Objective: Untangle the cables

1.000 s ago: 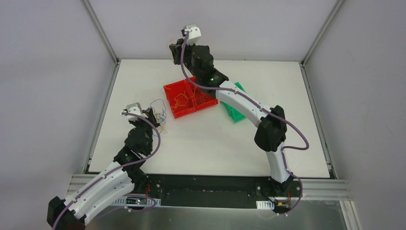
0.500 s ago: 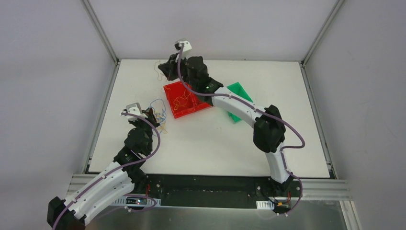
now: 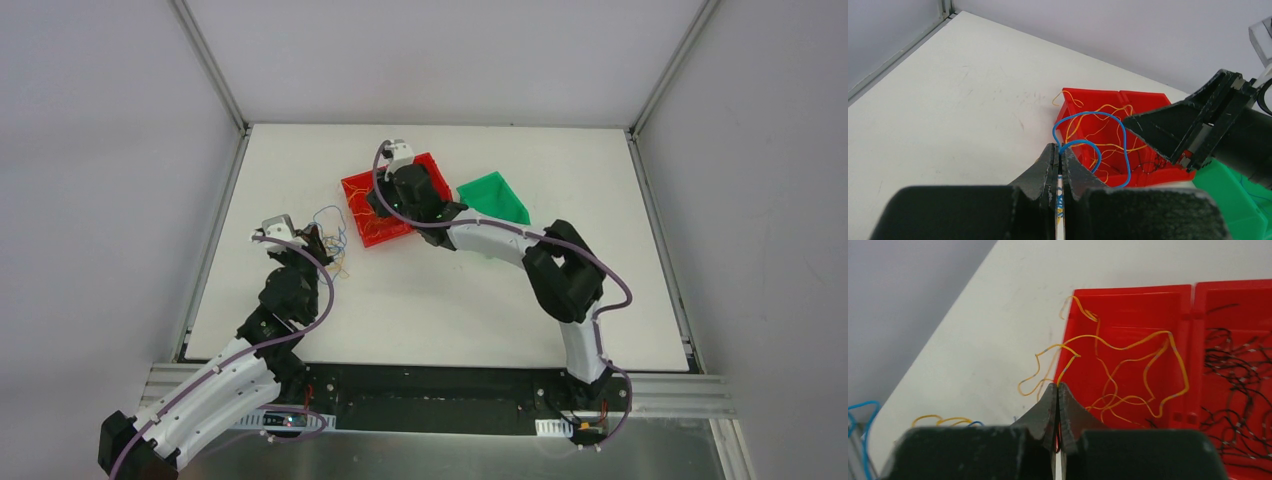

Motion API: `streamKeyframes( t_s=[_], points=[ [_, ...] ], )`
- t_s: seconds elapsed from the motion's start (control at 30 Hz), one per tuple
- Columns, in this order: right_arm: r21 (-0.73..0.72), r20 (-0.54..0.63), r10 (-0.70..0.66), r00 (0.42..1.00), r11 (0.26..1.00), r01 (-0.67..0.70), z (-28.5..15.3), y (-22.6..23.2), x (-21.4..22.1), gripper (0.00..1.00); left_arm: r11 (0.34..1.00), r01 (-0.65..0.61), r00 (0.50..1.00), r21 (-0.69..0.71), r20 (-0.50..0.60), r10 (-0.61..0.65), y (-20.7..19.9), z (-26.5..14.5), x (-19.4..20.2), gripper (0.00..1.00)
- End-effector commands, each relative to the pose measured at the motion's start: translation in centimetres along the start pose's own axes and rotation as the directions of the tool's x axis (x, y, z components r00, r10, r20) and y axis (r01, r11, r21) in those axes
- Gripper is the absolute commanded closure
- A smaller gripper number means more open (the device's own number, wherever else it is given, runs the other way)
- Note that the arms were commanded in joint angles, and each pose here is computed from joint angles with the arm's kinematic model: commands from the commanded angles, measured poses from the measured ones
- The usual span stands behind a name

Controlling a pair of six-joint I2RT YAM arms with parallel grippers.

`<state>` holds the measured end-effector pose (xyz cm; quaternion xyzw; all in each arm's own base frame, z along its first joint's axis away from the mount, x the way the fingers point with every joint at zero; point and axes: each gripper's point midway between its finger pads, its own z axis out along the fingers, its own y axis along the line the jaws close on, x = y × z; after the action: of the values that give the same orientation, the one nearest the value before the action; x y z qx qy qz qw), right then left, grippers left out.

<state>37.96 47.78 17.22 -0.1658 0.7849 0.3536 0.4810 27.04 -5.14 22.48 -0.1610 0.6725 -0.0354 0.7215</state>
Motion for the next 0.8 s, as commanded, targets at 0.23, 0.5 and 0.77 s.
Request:
streamKeyframes(
  t_s=[0.23, 0.5, 0.77],
  points=[
    [0.200, 0.228, 0.060, 0.972, 0.974, -0.107, -4.3, -5.7, -8.2, 1.00, 1.000, 0.015, 0.999, 0.001, 0.032, -0.015, 0.0, 0.0, -0.7, 1.00],
    [0.270, 0.221, 0.005, 0.975, 0.961, -0.066, -5.5, -7.1, -9.3, 1.00, 1.000, 0.008, 0.999, -0.004, 0.032, -0.008, 0.0, 0.1, -0.7, 1.00],
    [0.278, 0.046, -0.140, 0.989, 0.953, 0.122, -2.3, -5.5, -4.6, 1.00, 1.000, 0.000, 1.000, -0.004, 0.029, 0.000, 0.0, 0.2, -0.6, 1.00]
  ],
)
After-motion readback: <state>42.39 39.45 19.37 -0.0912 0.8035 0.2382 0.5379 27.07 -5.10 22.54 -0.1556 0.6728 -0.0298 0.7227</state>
